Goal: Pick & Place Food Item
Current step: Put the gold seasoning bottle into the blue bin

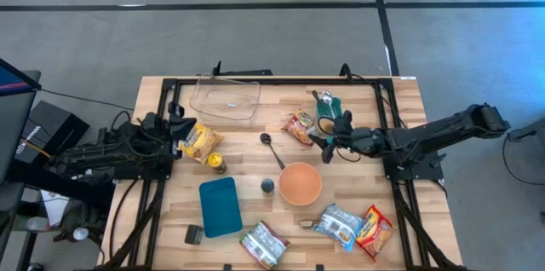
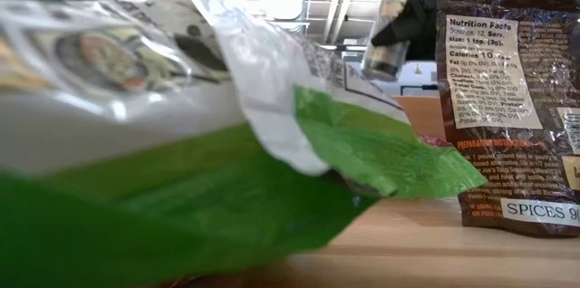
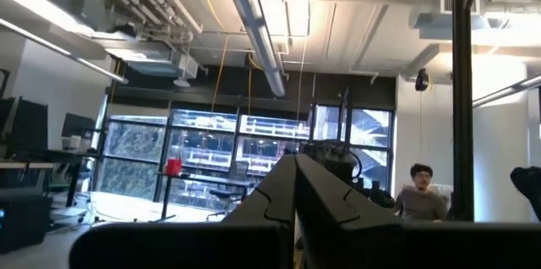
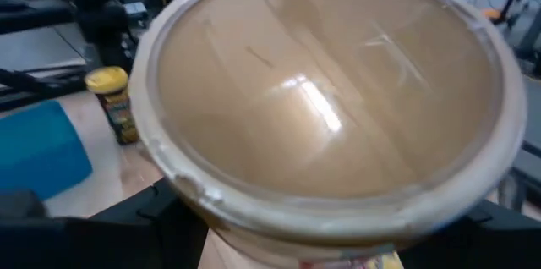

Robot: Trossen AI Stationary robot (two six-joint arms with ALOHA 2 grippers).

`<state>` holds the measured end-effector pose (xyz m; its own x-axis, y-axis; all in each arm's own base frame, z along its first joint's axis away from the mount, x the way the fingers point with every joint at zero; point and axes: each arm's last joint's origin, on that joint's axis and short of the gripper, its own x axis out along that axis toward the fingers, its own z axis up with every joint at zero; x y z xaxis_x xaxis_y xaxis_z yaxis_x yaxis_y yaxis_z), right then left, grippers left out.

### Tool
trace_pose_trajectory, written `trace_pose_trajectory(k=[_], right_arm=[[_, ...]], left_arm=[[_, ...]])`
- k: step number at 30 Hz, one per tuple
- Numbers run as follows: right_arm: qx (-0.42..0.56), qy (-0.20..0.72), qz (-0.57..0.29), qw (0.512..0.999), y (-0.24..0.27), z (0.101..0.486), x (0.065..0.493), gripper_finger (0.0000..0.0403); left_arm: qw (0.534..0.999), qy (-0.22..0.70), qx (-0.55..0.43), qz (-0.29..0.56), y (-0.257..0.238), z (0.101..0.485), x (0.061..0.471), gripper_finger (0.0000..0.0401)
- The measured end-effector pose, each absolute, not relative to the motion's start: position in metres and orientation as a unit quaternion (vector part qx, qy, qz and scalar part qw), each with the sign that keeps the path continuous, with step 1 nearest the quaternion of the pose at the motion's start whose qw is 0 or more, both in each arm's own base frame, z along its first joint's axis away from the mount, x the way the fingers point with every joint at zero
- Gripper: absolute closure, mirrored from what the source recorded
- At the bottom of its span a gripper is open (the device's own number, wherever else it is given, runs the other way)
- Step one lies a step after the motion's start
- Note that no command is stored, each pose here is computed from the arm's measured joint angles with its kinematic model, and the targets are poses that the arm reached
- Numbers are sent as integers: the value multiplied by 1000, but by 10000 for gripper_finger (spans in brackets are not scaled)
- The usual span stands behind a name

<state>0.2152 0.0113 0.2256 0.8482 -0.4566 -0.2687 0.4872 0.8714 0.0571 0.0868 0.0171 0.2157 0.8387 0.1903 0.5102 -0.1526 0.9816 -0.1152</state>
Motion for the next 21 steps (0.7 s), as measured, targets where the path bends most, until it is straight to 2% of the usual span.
trace_pose_trajectory(k=[6, 15, 21], right_arm=[[62, 113, -199, 971, 11, 242, 222, 117], [69, 135, -162, 975, 0, 245, 243, 117], [69, 163, -130, 975, -8, 246, 272, 117]], left_arm=[[962, -255, -34, 91, 18, 213, 90, 400], [970, -220, -38, 93, 20, 209, 104, 400], [982, -155, -45, 98, 24, 214, 125, 400]])
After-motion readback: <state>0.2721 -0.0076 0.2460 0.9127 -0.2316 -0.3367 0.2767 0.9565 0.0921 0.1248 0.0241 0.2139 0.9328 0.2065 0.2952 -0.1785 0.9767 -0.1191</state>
